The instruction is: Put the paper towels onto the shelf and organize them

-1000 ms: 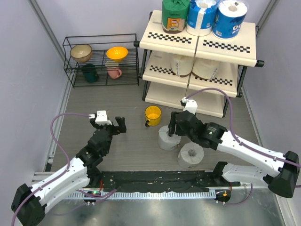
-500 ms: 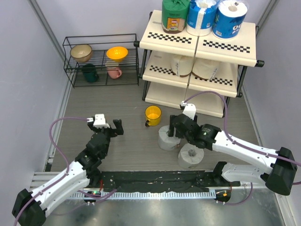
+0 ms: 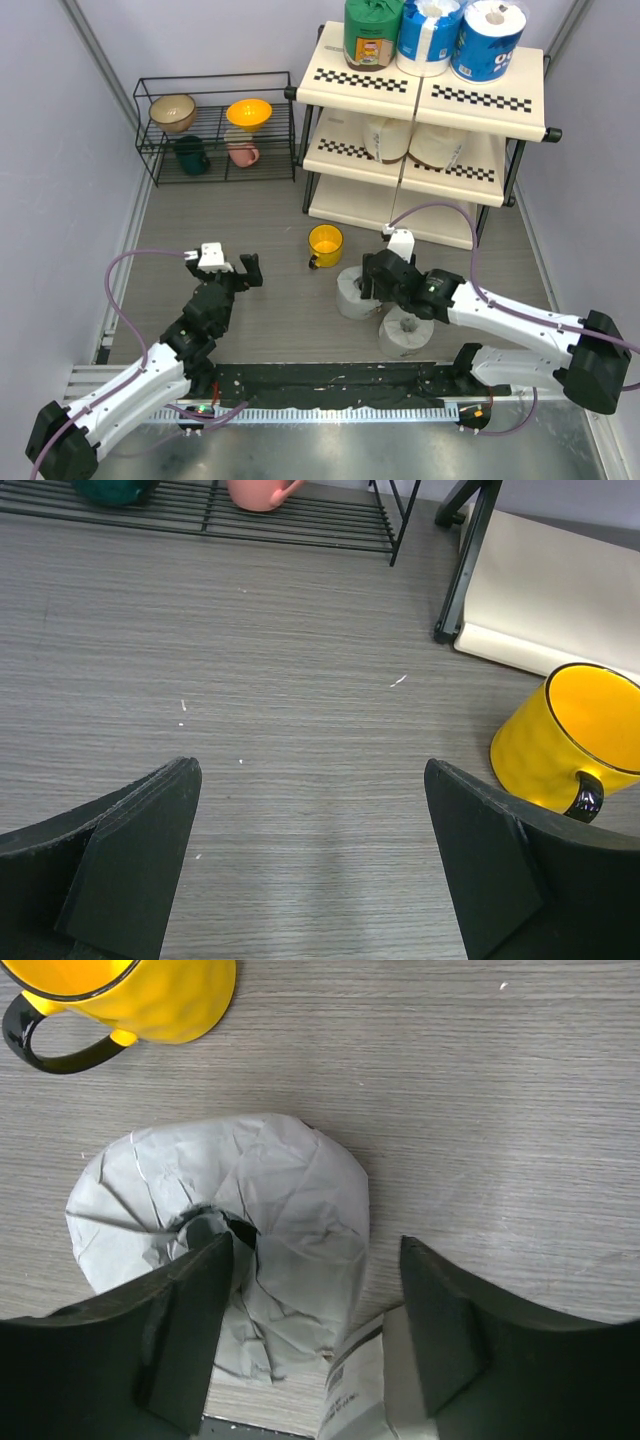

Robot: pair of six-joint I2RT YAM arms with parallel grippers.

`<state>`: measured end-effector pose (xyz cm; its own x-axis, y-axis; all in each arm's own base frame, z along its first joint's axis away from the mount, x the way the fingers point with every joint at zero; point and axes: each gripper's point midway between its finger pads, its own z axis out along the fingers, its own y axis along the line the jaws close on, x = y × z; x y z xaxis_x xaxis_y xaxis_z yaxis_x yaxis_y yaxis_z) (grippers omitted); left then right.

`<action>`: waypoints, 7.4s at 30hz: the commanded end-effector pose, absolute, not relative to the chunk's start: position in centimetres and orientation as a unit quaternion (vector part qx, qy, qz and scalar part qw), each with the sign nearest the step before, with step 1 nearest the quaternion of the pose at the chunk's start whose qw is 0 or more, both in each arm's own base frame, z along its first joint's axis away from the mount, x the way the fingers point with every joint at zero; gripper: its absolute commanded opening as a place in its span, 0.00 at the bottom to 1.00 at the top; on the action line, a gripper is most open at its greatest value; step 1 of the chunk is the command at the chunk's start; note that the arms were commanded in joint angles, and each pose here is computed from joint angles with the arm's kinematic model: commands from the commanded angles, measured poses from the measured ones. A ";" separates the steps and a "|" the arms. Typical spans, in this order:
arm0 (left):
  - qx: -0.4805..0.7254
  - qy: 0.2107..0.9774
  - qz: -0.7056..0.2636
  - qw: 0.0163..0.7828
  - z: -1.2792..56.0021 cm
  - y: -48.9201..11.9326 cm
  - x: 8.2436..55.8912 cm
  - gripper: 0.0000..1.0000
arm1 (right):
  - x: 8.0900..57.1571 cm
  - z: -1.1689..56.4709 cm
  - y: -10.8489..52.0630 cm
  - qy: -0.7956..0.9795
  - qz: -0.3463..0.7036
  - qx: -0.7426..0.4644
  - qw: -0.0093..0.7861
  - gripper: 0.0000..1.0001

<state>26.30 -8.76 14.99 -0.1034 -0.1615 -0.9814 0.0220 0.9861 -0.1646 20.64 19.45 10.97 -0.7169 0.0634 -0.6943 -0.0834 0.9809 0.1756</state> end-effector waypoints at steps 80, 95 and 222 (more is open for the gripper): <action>-0.094 0.711 -0.081 0.692 16.3 -7.4 26.4 1.00 | 43.6 18.1 18.1 0.685 -0.073 0.142 0.711 0.27; -0.088 0.712 -0.083 0.692 16.4 -7.7 26.4 1.00 | 43.6 17.9 17.8 0.691 -0.079 0.138 0.705 0.62; -0.090 0.713 -0.087 0.690 16.3 -7.7 26.5 1.00 | 28.2 18.7 11.0 0.816 0.047 0.224 0.531 0.27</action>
<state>26.25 -7.71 14.75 -0.0824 -0.2031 -0.9757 -0.0119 0.9791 -0.2028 23.80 11.24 13.00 -0.5491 0.3067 -0.7774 0.3066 0.9393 0.1540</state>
